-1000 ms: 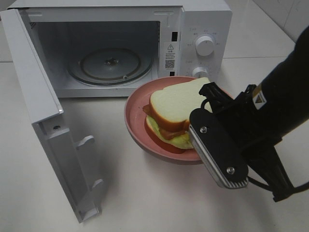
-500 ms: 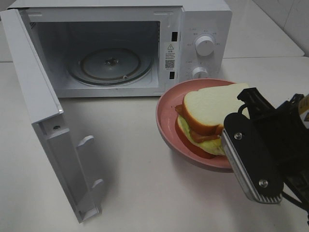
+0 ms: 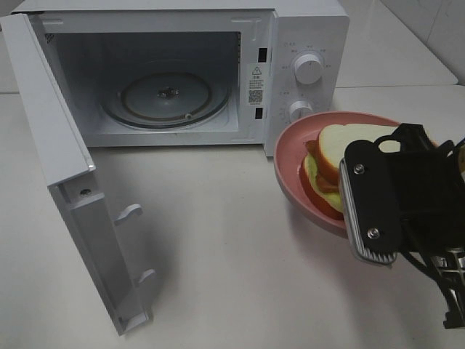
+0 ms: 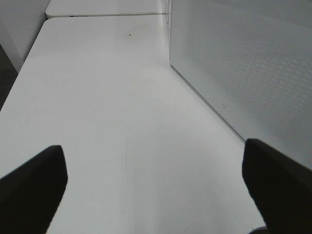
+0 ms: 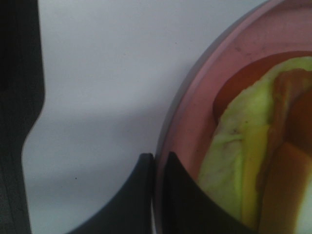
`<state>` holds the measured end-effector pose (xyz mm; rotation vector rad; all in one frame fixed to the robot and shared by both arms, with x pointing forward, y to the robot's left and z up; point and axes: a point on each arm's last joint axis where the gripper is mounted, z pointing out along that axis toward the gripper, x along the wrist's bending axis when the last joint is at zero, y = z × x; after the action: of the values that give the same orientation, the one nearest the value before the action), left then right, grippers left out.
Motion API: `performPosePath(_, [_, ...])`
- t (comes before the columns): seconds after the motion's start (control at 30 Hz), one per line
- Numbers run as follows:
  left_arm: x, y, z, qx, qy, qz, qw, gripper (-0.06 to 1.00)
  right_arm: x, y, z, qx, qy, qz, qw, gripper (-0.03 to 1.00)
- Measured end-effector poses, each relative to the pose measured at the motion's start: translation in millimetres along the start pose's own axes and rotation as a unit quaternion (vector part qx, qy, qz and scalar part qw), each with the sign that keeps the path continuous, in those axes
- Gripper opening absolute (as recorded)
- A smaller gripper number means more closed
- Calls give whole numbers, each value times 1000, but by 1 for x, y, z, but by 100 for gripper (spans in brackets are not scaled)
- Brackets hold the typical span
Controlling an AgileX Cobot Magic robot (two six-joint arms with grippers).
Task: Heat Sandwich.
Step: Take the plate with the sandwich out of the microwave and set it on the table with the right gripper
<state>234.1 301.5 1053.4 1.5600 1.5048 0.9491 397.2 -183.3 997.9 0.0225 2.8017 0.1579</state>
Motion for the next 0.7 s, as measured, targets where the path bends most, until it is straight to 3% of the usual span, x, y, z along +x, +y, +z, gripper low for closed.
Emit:
performPosePath(0.33, [0,0,0,0,0,0,1000,91,-3,-13,-1,69,-27,120,990,3])
performPosePath(0.7, [0,0,0,0,0,0,1000,91,-4,-23,-3,116,-52,255,959,3])
